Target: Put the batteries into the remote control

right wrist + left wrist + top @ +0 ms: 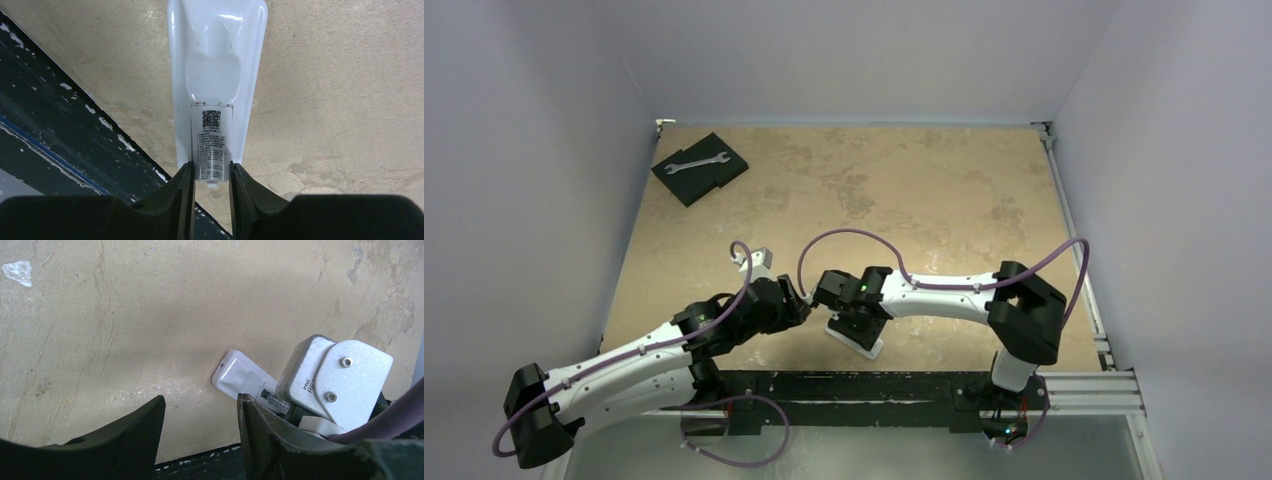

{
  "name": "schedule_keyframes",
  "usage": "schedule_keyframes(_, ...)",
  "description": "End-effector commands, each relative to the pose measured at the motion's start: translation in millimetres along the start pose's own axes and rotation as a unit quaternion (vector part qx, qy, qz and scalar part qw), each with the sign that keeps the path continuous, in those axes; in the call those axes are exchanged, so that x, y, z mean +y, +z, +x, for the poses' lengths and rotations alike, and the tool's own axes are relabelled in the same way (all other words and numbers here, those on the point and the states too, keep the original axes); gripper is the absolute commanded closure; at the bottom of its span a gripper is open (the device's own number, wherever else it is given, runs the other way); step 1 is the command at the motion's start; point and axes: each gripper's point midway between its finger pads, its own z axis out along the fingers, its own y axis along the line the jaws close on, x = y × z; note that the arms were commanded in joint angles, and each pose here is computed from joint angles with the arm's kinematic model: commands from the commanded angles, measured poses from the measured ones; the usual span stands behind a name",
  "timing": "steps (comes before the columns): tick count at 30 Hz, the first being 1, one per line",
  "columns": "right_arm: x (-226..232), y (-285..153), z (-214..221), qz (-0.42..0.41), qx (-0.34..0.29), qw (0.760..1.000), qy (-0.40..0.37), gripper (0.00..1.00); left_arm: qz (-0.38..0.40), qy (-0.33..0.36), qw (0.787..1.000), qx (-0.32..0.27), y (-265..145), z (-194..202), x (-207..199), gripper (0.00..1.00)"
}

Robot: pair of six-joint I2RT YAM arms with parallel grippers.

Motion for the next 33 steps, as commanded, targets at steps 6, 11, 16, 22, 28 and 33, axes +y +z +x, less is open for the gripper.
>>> schedule_keyframes(6, 2.6, -5.4, -18.2, 0.002, -0.026, 1.0, 0.005, 0.78, 0.011, -0.001, 1.0, -0.005, -0.7, -1.5, -3.3, 0.46)
schedule_keyframes(11, 2.7, -5.7, -19.7, 0.002, -0.028, 1.0, 0.005, 0.76, 0.01, -0.001, 1.0, -0.005, -1.0, -1.4, -2.8, 0.46)
schedule_keyframes(16, 2.8, -4.8, -20.8, 0.002, -0.028, 1.0, 0.005, 0.76, 0.01, -0.002, 1.0, -0.005, -1.2, -1.6, -2.8, 0.46)
schedule_keyframes(22, 2.7, -4.8, -22.5, 0.002, -0.03, 1.0, 0.004, 0.71, 0.01, -0.001, 1.0, -0.005, -1.1, -1.6, -2.7, 0.46)
schedule_keyframes(28, 1.5, -5.3, -22.6, 0.005, -0.031, 0.999, 0.003, 0.64, 0.009, -0.001, 1.0, -0.005, -1.0, -1.4, -2.4, 0.46)
schedule_keyframes(33, 1.5, -5.8, -22.8, 0.005, -0.032, 0.999, 0.003, 0.62, 0.009, -0.001, 1.0, -0.005, -0.7, -1.5, -2.6, 0.46)
